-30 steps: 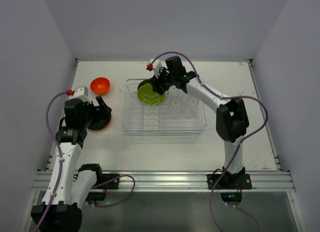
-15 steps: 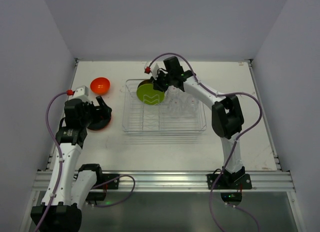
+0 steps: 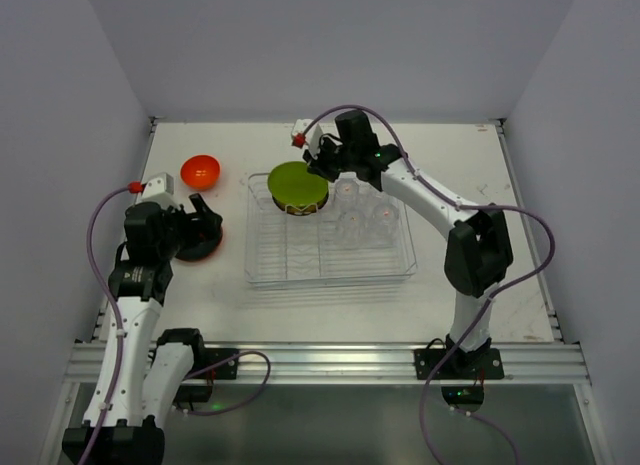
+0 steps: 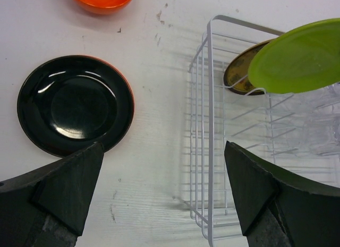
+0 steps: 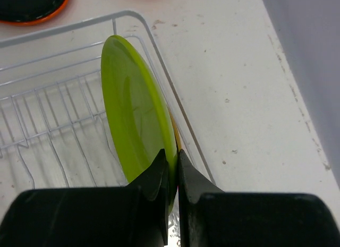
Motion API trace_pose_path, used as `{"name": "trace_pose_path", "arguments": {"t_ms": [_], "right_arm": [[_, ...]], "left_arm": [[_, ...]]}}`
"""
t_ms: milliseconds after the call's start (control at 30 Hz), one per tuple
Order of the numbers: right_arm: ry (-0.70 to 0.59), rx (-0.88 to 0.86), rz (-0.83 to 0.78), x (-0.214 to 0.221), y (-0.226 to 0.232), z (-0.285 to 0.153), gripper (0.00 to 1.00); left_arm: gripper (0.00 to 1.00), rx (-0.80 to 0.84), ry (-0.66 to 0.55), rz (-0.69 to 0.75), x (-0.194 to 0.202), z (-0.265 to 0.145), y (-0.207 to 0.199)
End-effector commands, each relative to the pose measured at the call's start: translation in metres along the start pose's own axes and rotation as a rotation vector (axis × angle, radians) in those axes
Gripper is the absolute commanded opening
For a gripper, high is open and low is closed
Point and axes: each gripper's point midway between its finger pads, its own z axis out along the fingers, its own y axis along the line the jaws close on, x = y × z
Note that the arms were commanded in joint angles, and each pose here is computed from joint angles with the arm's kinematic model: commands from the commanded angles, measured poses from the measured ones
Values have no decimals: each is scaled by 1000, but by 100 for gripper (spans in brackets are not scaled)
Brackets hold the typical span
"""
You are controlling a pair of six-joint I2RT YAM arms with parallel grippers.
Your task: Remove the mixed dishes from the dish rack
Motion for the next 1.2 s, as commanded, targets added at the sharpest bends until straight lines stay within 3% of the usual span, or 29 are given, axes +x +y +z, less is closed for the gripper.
{"name": "trace_pose_path", "arguments": {"t_ms": [0, 133, 200, 300, 333, 367, 433, 500, 700, 933, 1033, 1100, 1133, 1167], "right_arm": [[-126, 95, -29, -61, -10, -48, 0], [-187, 178, 41, -85, -17, -78, 0], [-207, 222, 202, -90, -18, -90, 0], [-253, 198, 496, -93, 1, -109, 0], [-284, 186, 570, -100, 9, -122, 0], [-278, 133, 703, -90, 26, -118, 0], [-264, 87, 818, -67, 47, -112, 0], [-344, 15, 890, -81, 62, -125, 0], [-411, -166, 969, -81, 98, -131, 0], [-440, -283, 986, -87, 115, -133, 0], [-440, -345, 997, -89, 121, -131, 0], [-441, -347, 1019, -85, 122, -126, 0], [-465, -344, 1033, -88, 119, -126, 0], [-461, -341, 1046, -85, 119, -124, 0]], "left_arm": [[100, 20, -54, 28, -12, -4, -5], [100, 38, -68, 33, -16, -7, -9], [100, 98, -86, 53, -21, -13, -20], [100, 398, -115, 50, -23, -29, -72], [100, 588, -129, 70, -20, -39, -100], [100, 682, -133, 11, -21, -49, -115], [100, 842, -192, 21, -24, -61, -134], [100, 904, -184, -3, -26, -64, -142], [100, 930, -95, -14, -27, -51, -157], [96, 835, -31, -71, -13, -29, -152], [80, 853, -23, -68, -11, -31, -162], [62, 853, -31, -70, -14, -32, -165], [50, 859, -33, -66, -15, -34, -167], [31, 859, -44, -67, -18, -35, -168]]}}
